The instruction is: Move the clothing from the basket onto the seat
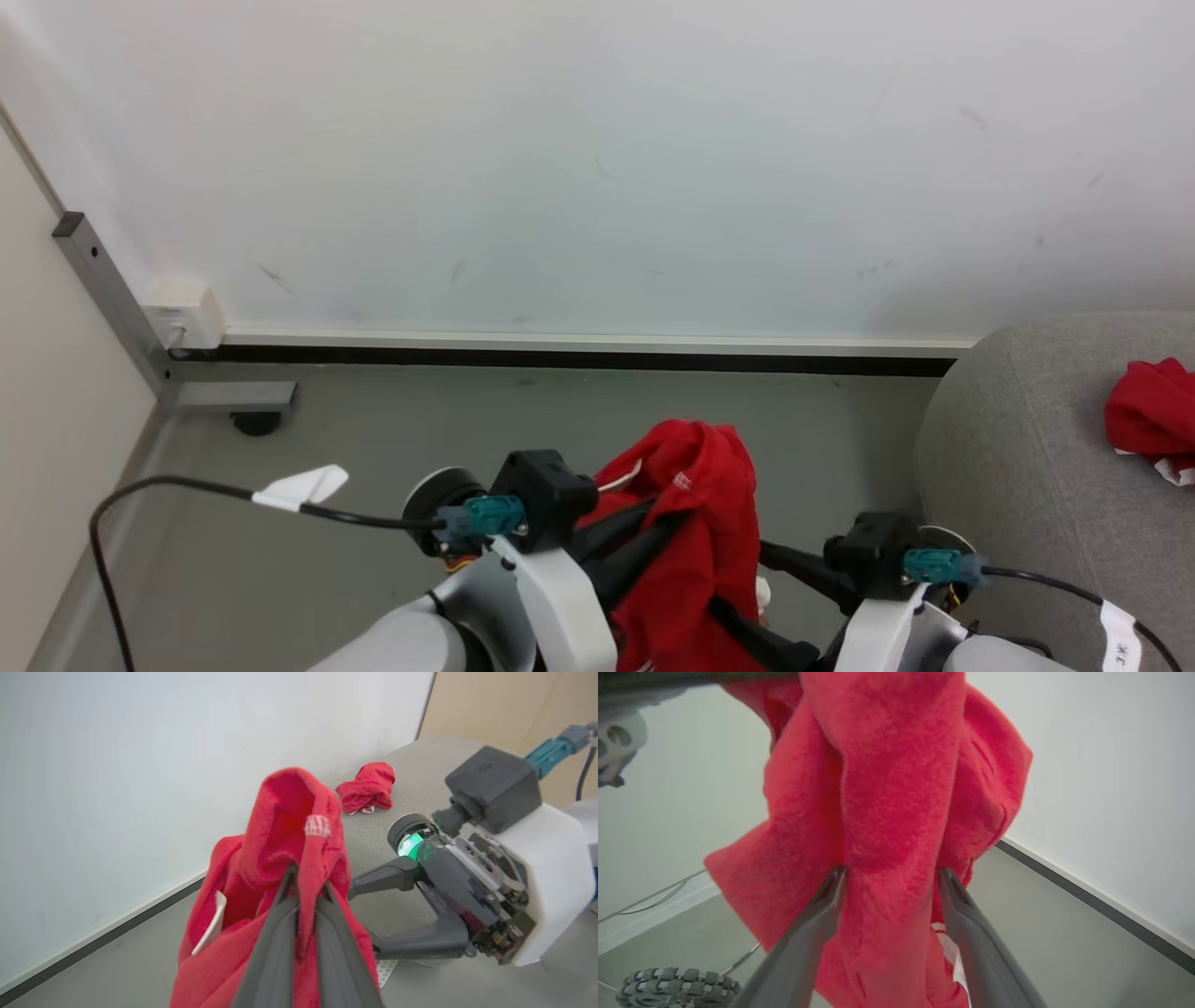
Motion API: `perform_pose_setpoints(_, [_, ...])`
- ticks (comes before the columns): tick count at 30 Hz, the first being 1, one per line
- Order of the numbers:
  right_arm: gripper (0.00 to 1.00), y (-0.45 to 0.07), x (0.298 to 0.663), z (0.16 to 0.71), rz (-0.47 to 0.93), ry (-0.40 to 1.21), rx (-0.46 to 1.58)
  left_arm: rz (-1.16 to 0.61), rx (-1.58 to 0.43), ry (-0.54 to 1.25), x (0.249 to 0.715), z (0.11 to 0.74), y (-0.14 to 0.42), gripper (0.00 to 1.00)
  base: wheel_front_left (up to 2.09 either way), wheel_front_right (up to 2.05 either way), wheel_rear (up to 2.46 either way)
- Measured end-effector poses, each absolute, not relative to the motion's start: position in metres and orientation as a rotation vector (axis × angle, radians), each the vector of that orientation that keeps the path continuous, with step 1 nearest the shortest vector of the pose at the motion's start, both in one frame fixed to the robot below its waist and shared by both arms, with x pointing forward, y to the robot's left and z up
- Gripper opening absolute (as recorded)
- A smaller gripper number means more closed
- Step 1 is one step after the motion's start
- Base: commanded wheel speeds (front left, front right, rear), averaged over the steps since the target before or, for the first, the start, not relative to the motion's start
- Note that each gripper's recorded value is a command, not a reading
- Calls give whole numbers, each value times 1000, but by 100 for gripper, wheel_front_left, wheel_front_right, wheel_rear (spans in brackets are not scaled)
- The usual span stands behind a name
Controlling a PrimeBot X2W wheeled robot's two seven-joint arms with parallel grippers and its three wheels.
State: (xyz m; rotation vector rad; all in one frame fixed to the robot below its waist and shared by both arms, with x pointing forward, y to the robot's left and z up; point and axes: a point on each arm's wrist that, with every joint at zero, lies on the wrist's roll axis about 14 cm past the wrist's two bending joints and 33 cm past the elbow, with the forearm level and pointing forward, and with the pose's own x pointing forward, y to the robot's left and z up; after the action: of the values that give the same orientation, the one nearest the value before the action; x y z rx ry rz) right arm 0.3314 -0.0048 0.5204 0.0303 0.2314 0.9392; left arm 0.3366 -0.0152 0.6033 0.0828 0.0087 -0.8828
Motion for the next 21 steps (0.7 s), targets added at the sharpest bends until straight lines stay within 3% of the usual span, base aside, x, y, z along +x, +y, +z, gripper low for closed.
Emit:
perform_pose_setpoints(4, [100,11,324,515,1000,290,46,-913,65,11,330,605,-23,0,0,0,0])
perform_pose_setpoints(5, [83,16,322,516,1018,288,55,-914,65,12,329,605,-23,0,0,0,0])
perform_pose_setpoints(6, [49,22,321,520,1033,279,67,-917,64,12,328,605,-23,0,0,0,0])
perform_pose_setpoints(8, [4,29,322,528,1049,249,94,-914,61,11,328,606,-23,0,0,0,0])
perform_pose_setpoints(9, [0,30,324,532,1053,233,105,-911,58,10,328,606,-22,0,0,0,0])
perform_pose_setpoints(19, [0,22,339,540,1010,158,165,-810,57,9,347,604,3,0,0,0,0])
perform_pose_setpoints(20, [0,20,340,541,1004,155,167,-801,57,5,349,604,5,34,0,0,0])
perform_pose_setpoints(21, [0,19,342,541,997,151,171,-792,54,-1,350,604,6,76,0,0,0])
